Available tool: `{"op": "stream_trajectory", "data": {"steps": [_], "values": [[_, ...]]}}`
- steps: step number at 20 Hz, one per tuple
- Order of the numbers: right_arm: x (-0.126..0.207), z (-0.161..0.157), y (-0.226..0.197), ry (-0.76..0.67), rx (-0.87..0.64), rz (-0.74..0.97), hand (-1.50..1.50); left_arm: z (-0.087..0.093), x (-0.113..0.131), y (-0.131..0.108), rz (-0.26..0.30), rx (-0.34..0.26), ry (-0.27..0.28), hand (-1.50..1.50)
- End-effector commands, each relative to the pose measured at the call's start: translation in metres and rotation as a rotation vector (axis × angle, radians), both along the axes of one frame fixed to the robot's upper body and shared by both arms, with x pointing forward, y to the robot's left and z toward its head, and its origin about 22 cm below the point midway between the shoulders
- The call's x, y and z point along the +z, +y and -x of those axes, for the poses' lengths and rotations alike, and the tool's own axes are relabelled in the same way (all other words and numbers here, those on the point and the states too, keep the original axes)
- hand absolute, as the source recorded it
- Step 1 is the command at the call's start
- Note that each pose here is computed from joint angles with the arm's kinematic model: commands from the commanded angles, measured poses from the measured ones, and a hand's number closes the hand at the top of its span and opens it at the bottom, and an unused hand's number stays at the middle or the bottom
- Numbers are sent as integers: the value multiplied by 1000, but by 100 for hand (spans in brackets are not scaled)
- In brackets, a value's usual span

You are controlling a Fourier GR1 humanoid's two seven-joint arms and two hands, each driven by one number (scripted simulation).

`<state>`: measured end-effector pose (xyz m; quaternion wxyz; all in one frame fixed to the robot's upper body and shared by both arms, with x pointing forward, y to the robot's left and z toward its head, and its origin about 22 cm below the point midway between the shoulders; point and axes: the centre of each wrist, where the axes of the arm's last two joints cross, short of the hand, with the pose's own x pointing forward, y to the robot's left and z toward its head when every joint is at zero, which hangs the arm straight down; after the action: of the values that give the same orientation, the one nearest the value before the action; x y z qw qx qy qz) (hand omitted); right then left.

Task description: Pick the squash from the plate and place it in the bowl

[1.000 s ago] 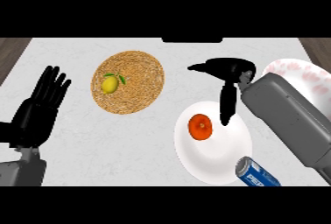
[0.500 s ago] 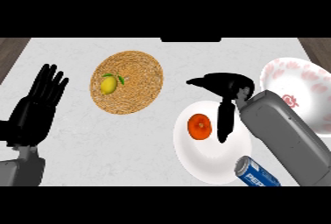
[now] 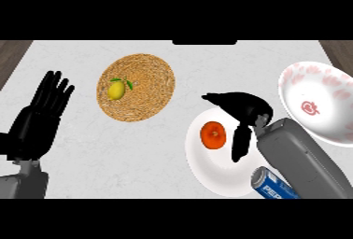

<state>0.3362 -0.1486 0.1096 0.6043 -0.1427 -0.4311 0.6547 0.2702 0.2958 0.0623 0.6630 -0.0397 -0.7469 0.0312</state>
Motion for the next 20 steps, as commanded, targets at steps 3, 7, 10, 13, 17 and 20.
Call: {"op": "stream_trajectory", "data": {"steps": [3, 7, 10, 13, 17, 20], "values": [[-24, -4, -15, -45, 8, -10, -150, -7, 6, -13, 3, 5, -20, 0], [-56, 8, -29, -62, 19, -33, -150, 8, 0, -9, -2, -12, -5, 0], [-27, 1, 23, -48, 36, -6, -150, 5, -5, -4, -17, -9, -12, 0], [-53, -13, 2, -36, 38, 5, -150, 2, 7, -18, -5, -5, 0, 0], [-62, 5, 30, -35, 21, 27, -150, 8, 16, -3, -14, 7, 1, 0], [-76, 4, 4, -4, 29, 64, -150, 13, -3, 2, -7, 2, -3, 0]]}}
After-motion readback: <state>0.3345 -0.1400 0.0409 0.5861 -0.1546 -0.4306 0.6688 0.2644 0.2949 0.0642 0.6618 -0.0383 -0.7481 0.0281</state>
